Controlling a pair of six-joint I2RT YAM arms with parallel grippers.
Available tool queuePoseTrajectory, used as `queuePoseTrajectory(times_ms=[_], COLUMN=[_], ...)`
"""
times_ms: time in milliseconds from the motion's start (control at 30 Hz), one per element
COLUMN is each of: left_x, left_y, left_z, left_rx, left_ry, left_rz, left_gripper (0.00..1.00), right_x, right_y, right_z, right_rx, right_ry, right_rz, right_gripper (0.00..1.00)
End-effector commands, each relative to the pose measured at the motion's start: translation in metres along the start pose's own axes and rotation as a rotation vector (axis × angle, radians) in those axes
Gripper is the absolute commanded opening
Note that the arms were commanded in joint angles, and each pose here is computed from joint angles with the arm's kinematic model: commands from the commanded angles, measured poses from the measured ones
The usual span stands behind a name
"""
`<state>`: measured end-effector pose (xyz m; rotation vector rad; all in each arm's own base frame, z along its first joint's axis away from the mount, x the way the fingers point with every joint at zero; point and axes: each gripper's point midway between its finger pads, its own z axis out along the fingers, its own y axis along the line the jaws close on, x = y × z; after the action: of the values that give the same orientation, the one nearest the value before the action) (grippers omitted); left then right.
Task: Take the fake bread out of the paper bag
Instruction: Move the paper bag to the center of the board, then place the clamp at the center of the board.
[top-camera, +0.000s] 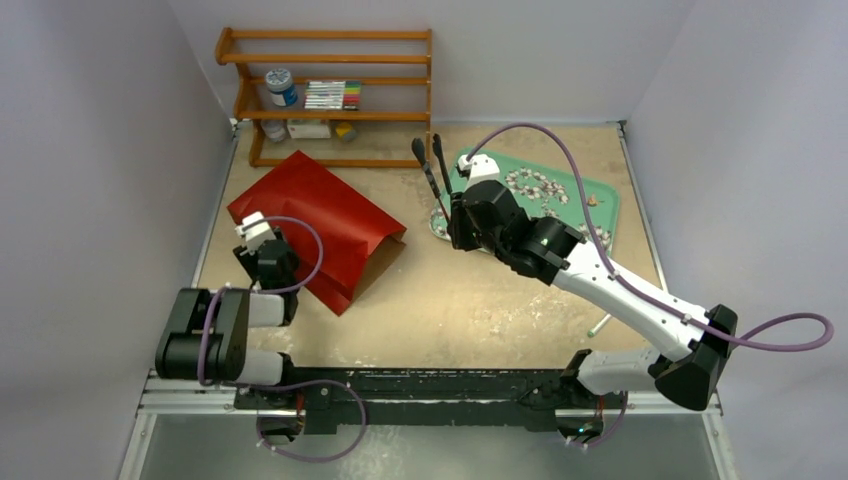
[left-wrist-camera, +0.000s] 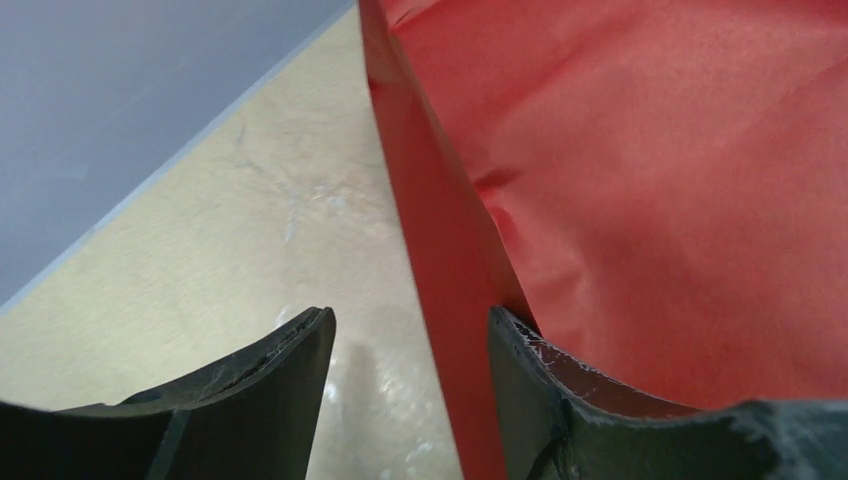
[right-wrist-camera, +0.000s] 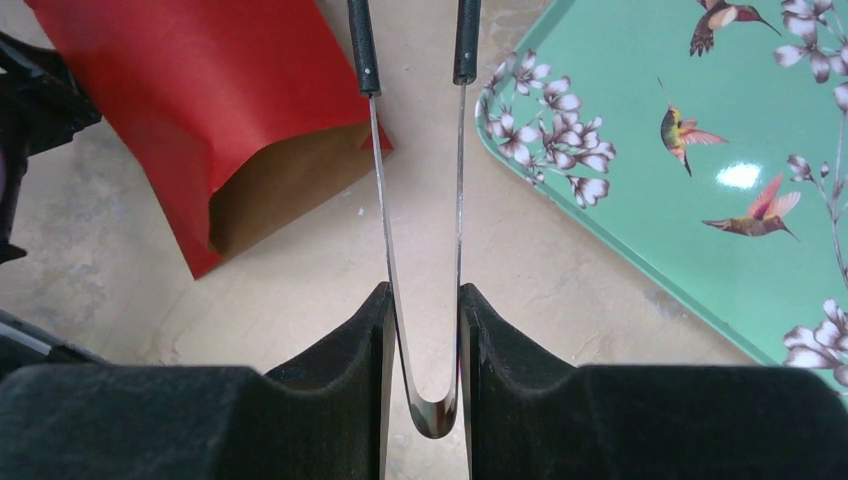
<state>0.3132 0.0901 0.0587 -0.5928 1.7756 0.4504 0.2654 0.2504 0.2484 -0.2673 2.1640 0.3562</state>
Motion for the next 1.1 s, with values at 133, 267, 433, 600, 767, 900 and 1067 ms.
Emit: queuePoseTrajectory(times_ms=[133,267,433,600,767,900,1067], left_x=[-0.026,-0.023,-0.022,-0.021,-0.022,-0.022,-0.022], left_y=[-0.067,-0.071,-0.071,-0.071,-0.072,-0.072,-0.072], left_z=[0.031,0.033,0.032,0.032,0.033,0.032,0.032], left_rx=[0.282,0.296,0.298,0.296,0.296,0.296,0.297], left_ry=[-0.140,-0.123,-0.112,-0.109,-0.110,-0.110,-0.111], left_rz=[-0.023,-0.005,0.002,0.004,0.003,0.003,0.004], left_gripper=[0.47,0.43,0.72,0.75,0.76,0.77,0.78], right_x=[-0.021,-0.013,0.002,0.023,0.040,0.066,0.102], right_y=[-0.002,-0.002,-0.002,-0.004,-0.005,-0.006,-0.019], right_z=[-0.011,-0.006,0.009,0.037,0.059,0.077,0.095], right_rx=[0.003,0.000,0.006,0.034,0.006,0.021,0.063], right_ry=[-0.054,-0.036,-0.013,0.028,0.026,0.084,0.134], right_rz=[0.009,0.010,0.001,-0.025,0.004,0.026,0.083], right_gripper=[0.29,0.29,0.29,0.29,0.29,0.29,0.29])
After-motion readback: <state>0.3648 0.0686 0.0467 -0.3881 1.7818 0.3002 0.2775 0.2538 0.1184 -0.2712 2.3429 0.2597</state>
